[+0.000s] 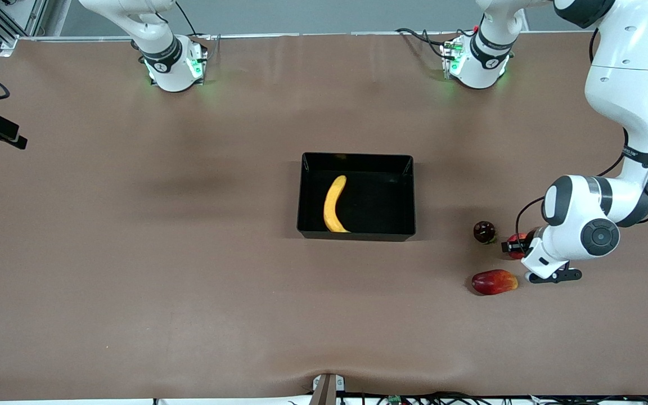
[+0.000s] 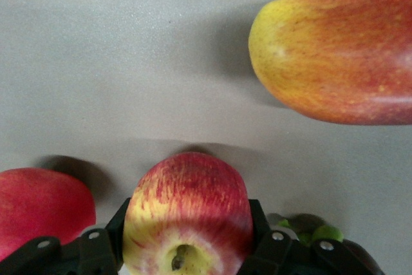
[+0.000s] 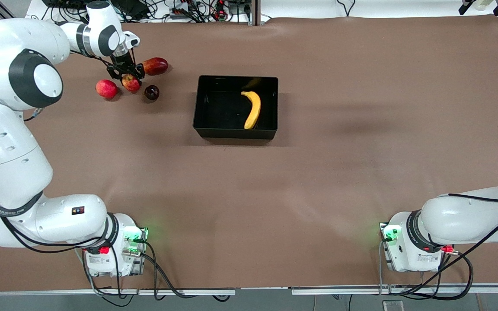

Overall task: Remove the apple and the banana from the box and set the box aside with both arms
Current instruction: 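Carry the apple beside the red apple and release it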

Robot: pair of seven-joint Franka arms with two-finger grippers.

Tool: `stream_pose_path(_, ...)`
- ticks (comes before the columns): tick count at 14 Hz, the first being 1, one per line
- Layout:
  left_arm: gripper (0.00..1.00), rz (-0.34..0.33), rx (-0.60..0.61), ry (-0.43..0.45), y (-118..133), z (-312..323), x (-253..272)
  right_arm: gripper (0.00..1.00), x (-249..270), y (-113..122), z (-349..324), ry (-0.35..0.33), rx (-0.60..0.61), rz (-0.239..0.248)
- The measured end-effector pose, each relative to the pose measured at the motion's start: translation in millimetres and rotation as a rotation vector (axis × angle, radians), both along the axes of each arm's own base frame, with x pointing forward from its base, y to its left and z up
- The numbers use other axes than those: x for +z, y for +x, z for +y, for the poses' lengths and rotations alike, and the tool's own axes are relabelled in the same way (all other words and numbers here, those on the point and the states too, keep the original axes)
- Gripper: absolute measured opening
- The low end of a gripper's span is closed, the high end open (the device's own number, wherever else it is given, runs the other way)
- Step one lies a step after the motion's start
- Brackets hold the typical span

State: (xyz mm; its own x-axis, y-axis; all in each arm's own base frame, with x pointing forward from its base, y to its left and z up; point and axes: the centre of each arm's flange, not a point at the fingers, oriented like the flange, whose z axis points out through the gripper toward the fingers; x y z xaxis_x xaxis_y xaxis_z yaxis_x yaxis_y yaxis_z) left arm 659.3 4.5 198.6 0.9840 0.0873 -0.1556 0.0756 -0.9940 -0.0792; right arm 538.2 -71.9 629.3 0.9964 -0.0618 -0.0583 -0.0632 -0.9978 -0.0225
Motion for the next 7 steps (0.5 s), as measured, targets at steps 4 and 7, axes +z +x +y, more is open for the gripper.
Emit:
stream_pose_path(4,0.96,-0.019,0.006,0.002,5,4,12,1.0,0,0,0,0.0,0.0,0.0)
stream_pose_path(7,1.0,-0.044,0.004,0.017,11,1,70,1.0,0,0,0,0.0,0.0,0.0)
